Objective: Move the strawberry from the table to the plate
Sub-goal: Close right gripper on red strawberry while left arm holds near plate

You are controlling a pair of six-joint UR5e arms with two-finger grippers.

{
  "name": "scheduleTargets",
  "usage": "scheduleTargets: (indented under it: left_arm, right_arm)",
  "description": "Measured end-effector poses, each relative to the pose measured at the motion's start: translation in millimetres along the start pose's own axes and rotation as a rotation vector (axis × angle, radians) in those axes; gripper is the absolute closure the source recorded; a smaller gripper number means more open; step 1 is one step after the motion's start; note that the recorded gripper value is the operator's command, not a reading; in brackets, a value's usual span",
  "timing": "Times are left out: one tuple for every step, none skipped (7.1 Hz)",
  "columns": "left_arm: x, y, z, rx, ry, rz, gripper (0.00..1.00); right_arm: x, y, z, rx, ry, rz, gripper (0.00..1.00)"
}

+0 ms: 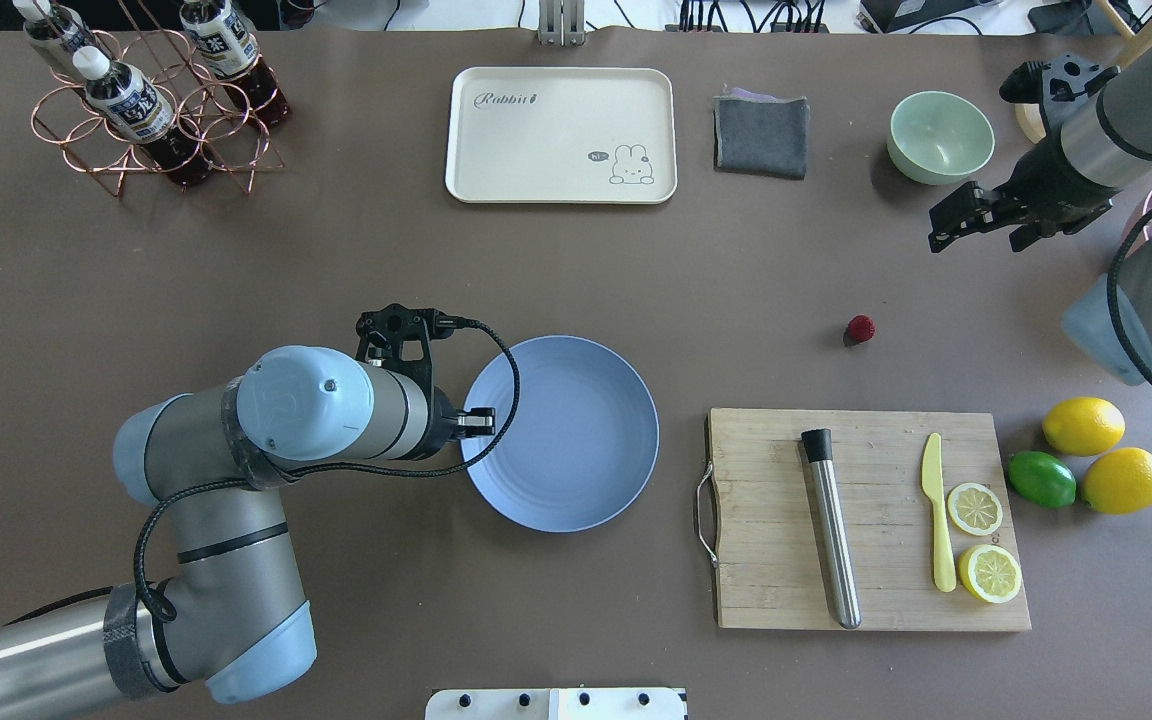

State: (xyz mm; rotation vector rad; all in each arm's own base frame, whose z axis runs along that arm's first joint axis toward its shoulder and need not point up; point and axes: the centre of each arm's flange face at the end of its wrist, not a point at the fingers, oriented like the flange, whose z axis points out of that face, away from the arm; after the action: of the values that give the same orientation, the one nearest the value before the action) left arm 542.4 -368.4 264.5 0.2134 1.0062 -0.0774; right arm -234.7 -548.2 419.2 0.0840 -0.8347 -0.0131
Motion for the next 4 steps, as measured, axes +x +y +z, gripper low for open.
scheduleTargets:
  left_arm:
    - [-0.1,-2.8,-3.2,0.005,0.005,-0.002,0.02]
    - [0.9,-7.4,-10.7,0.015,0.016,-0.005,0.02]
    - [0.8,-16.2,-20.9,0.029,0.028,-0.010,0.02]
    - [-0.8,-26.3,-30.5,0.043,0.036,-0.015,0.02]
  right_arm:
    - [-2.2,-0.1,4.4,-0.005,0.004,-0.001,0.00]
    - [-4.5,0.7,8.6,-0.011,0.005,-0.004,0.00]
    - [-6.2,1.4,14.5,-0.013,0.006,-0.009,0.00]
    - [-7.4,1.4,25.8,-0.006,0.003,-0.007,0.00]
